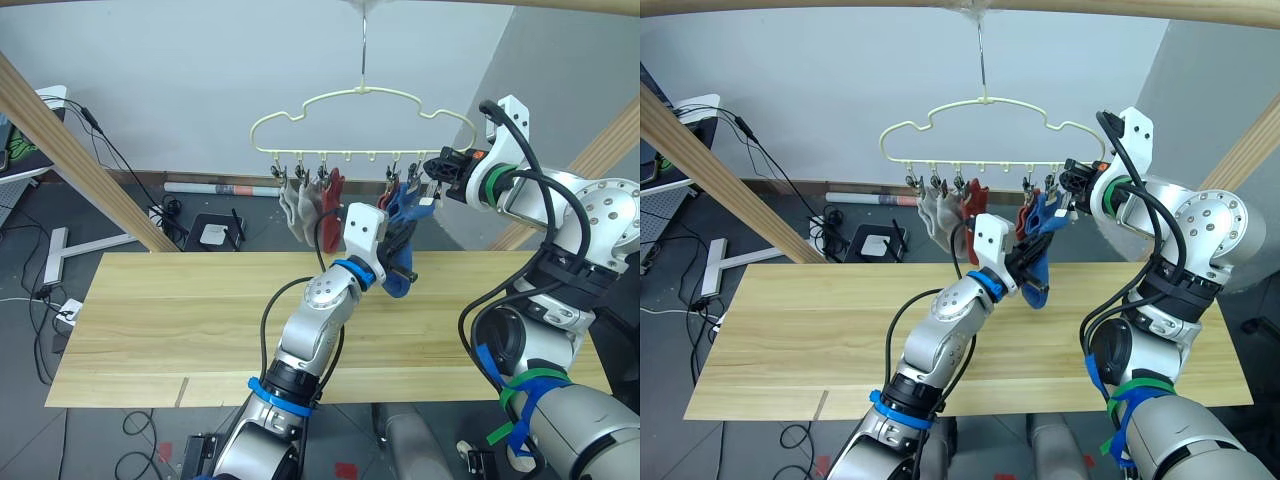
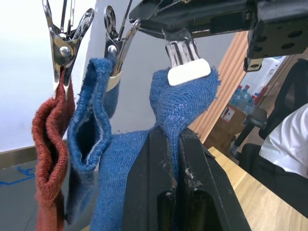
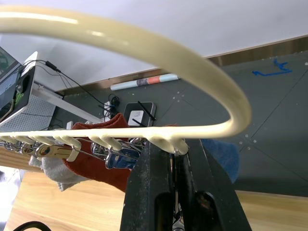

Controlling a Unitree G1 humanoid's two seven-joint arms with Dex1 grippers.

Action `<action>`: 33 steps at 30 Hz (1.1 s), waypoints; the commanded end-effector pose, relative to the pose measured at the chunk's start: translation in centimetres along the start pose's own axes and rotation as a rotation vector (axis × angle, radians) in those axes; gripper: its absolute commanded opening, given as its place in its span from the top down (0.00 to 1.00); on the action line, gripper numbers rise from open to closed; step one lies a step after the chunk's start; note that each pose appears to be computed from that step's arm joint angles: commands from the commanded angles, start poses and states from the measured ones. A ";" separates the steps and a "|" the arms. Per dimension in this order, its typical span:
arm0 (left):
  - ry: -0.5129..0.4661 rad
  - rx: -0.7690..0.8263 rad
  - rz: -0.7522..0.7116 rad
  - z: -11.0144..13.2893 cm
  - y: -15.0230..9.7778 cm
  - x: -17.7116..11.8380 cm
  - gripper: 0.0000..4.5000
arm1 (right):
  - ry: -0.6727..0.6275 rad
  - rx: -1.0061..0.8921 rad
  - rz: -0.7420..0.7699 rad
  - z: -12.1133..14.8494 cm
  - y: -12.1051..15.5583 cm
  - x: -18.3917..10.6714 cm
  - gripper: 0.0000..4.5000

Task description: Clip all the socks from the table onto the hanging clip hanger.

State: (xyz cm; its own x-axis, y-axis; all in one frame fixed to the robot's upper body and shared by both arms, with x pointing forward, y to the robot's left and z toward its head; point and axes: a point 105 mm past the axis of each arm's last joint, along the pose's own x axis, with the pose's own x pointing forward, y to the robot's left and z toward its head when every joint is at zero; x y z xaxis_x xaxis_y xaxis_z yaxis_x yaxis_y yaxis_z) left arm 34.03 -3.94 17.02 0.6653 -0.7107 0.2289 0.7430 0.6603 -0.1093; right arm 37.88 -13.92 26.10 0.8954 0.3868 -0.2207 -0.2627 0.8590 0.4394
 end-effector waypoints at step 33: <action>0.020 -0.226 -0.119 -0.5 -0.9 1.3 0.49 | 0.165 -0.400 0.194 -2.9 -2.3 -8.0 0.00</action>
State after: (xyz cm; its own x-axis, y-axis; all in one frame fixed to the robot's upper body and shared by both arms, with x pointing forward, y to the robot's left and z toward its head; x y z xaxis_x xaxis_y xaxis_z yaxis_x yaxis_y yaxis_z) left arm 34.78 -4.47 15.21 0.6258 -0.7599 0.1760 0.7680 0.5608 -0.3094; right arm 31.27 -18.96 23.90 0.7857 0.5221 -0.3319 -0.4957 0.8523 0.1672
